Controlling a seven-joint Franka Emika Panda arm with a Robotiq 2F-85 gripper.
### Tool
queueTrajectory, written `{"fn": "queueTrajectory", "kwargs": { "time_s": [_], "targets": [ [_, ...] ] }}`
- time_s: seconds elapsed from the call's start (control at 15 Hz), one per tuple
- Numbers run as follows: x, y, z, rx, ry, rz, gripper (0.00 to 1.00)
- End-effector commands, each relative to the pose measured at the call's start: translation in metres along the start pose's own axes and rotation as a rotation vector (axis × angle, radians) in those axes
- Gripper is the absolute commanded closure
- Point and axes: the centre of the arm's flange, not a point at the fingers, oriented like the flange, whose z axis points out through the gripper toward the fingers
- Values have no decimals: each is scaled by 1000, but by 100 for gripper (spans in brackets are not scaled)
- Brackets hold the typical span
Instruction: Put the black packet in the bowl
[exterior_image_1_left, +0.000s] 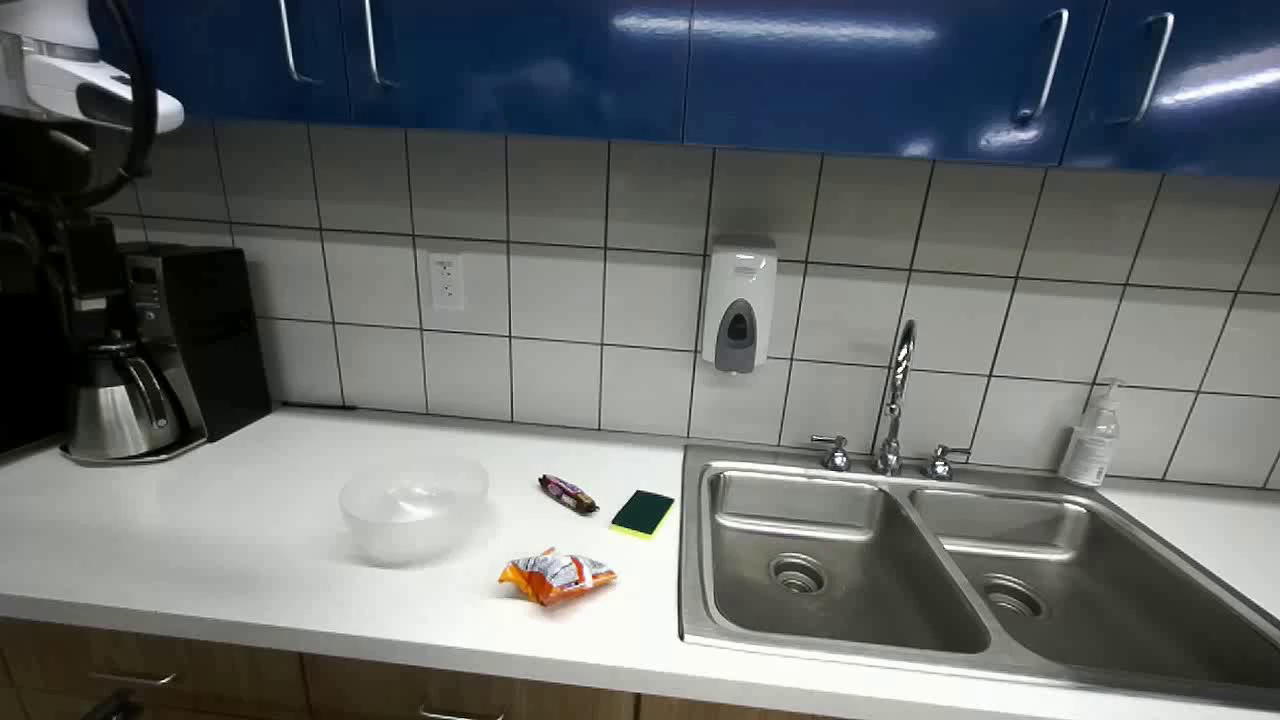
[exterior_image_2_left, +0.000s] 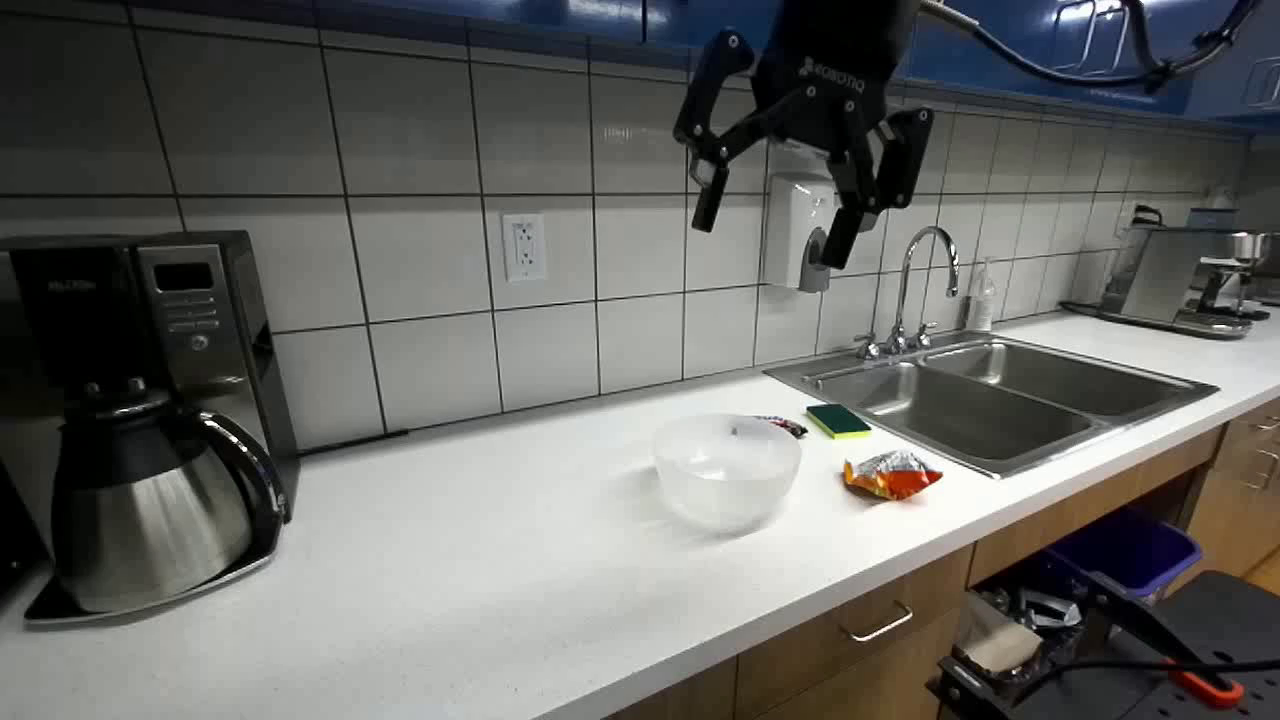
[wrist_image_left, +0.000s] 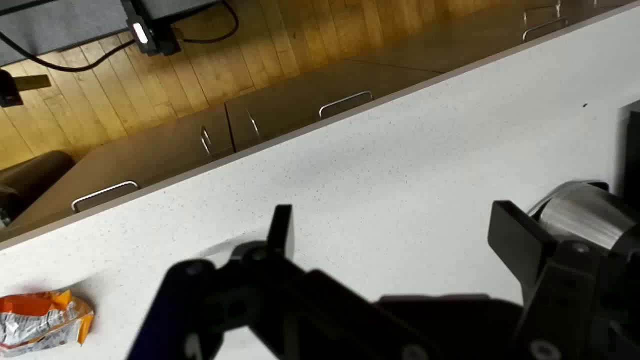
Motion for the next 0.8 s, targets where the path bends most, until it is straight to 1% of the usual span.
{"fn": "queueTrajectory", "kwargs": {
  "time_s": [0.0,0.6,0.67,0.73],
  "targets": [
    [0,0,1,-1,-1,0,0],
    [0,0,0,-1,-1,0,0],
    [0,2,2,-24,-72,-88,0],
    [-1,6,2,-27,-114,-132,0]
  ]
}}
